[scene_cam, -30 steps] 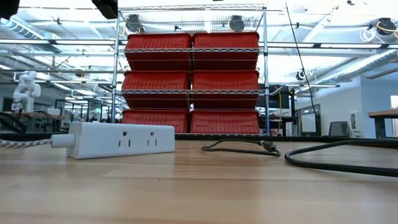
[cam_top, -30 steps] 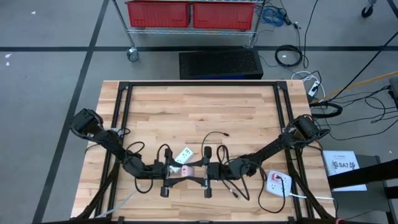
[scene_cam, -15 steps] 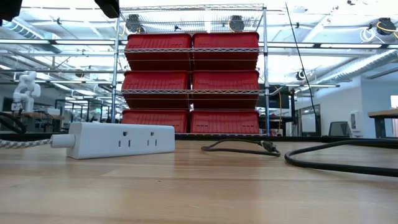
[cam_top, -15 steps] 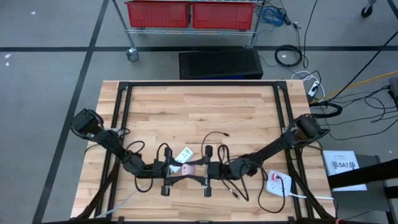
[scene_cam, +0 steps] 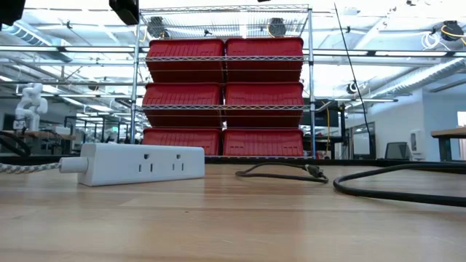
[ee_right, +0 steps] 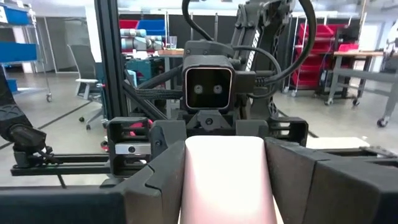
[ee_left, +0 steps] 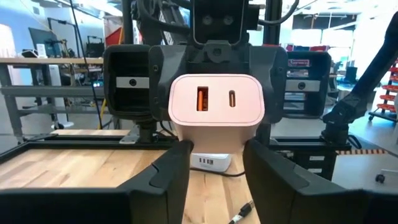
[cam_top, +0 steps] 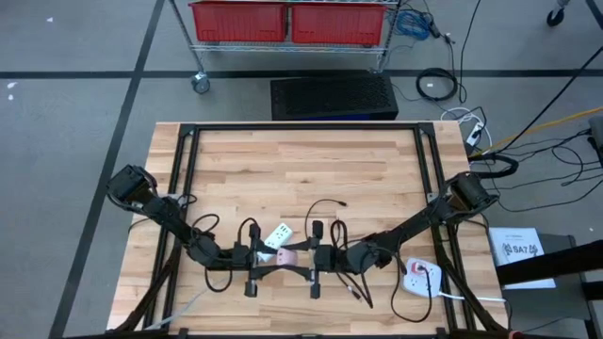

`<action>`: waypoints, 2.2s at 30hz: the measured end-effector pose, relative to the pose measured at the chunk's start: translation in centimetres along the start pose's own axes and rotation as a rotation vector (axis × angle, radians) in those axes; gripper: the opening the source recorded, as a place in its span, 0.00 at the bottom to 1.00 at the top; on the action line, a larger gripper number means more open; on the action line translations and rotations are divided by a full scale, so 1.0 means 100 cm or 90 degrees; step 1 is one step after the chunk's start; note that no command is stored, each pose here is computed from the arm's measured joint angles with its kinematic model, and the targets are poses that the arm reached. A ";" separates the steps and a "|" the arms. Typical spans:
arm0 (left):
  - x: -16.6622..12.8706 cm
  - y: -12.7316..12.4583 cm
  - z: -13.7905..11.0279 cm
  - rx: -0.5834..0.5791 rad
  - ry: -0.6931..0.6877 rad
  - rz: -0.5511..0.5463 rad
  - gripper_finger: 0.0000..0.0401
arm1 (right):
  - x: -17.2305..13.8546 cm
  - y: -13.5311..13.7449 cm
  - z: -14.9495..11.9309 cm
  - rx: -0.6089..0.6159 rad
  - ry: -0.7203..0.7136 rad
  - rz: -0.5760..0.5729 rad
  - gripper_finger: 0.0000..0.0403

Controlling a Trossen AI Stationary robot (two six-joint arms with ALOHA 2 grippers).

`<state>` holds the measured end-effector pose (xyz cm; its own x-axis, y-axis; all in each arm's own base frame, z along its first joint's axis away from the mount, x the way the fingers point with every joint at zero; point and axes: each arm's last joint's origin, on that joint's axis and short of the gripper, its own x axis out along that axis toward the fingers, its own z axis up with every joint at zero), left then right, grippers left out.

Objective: Insert USB
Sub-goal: Insert the pink charger adapter into the left white outlet extension

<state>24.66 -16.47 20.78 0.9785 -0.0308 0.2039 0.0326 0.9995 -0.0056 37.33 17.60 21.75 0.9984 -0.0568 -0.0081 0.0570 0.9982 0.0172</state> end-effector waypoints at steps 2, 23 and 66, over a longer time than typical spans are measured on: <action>0.000 0.000 0.000 0.001 0.001 0.001 0.36 | 0.000 0.000 0.000 0.007 0.004 0.000 0.40; 0.002 0.001 0.002 -0.004 -0.020 -0.048 0.10 | -0.001 0.000 0.006 -0.040 -0.045 0.003 0.40; 0.029 0.024 0.027 0.042 -0.147 -0.081 0.60 | -0.005 -0.002 0.031 -0.059 -0.206 -0.007 0.40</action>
<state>27.06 -14.08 23.97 0.8948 -0.1596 0.4170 0.1309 0.9867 0.0967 36.80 17.42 24.86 0.9492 -0.0550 0.3100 0.0812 0.9941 -0.0721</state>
